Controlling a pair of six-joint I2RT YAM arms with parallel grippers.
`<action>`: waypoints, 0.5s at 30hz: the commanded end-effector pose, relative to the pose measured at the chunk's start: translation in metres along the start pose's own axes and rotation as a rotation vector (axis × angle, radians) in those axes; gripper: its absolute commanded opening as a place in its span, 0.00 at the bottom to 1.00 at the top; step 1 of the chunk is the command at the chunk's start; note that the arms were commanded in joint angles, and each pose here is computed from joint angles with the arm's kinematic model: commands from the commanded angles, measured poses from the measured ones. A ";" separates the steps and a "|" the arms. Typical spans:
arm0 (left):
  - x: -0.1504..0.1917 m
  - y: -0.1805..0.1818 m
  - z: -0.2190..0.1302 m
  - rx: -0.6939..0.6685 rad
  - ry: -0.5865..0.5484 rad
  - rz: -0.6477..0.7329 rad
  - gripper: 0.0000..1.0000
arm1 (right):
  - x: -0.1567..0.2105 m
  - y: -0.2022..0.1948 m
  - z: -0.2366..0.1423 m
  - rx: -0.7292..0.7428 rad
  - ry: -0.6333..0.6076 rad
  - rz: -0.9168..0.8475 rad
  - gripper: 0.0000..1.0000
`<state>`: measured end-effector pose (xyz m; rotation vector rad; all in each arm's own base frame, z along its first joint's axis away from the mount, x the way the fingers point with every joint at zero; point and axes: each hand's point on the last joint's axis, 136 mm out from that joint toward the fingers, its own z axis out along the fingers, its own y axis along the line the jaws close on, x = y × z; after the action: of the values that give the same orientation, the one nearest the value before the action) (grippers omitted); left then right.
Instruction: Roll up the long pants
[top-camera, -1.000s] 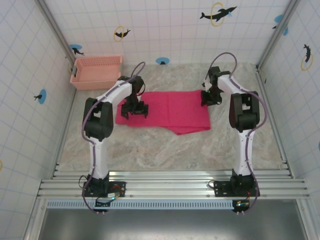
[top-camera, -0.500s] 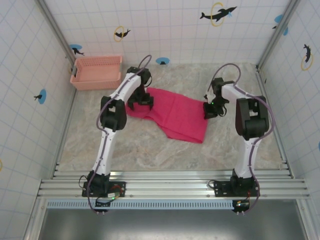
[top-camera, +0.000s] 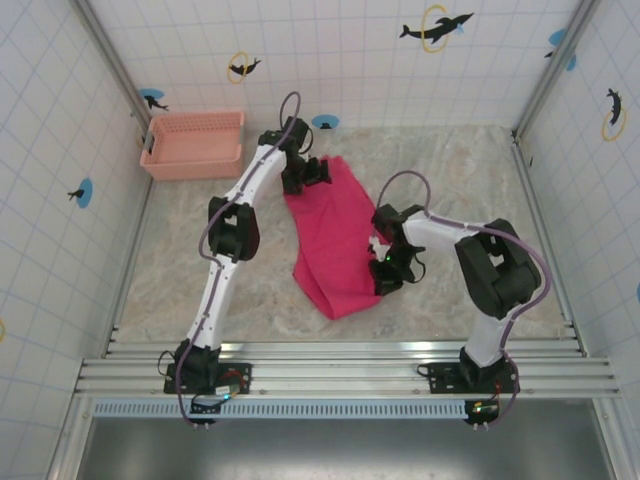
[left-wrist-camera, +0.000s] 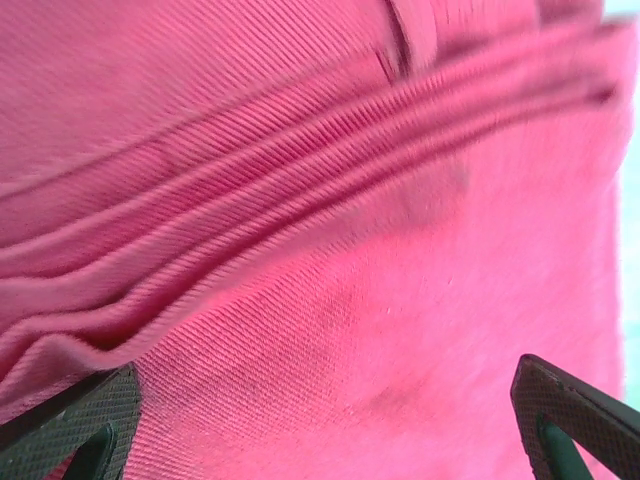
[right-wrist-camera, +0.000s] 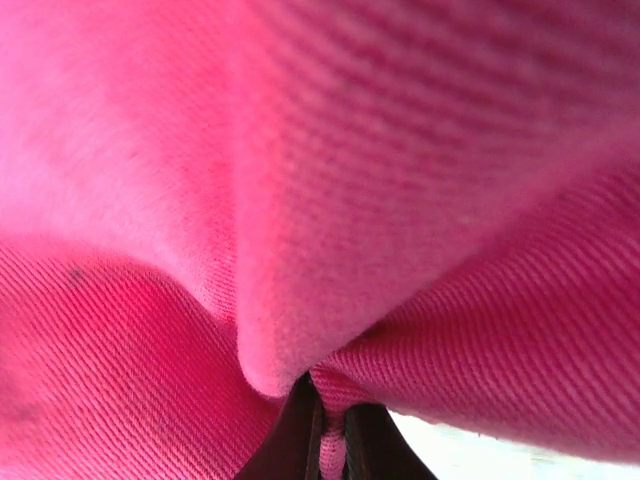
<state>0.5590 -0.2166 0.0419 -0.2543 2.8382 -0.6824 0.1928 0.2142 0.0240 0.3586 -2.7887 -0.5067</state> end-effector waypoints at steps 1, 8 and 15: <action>0.012 -0.011 0.067 0.140 0.058 -0.052 0.97 | 0.026 0.021 0.006 -0.026 0.052 0.026 0.21; -0.004 -0.023 0.057 0.211 0.015 -0.048 0.97 | 0.044 0.051 -0.035 -0.001 0.002 -0.088 0.62; -0.029 -0.031 -0.015 0.288 -0.051 0.077 0.97 | 0.060 0.033 -0.092 0.166 -0.099 -0.388 0.65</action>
<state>0.5886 -0.2537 0.0594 -0.1627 2.6493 -1.0452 0.1676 0.2284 0.1219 0.7000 -2.8833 -0.5578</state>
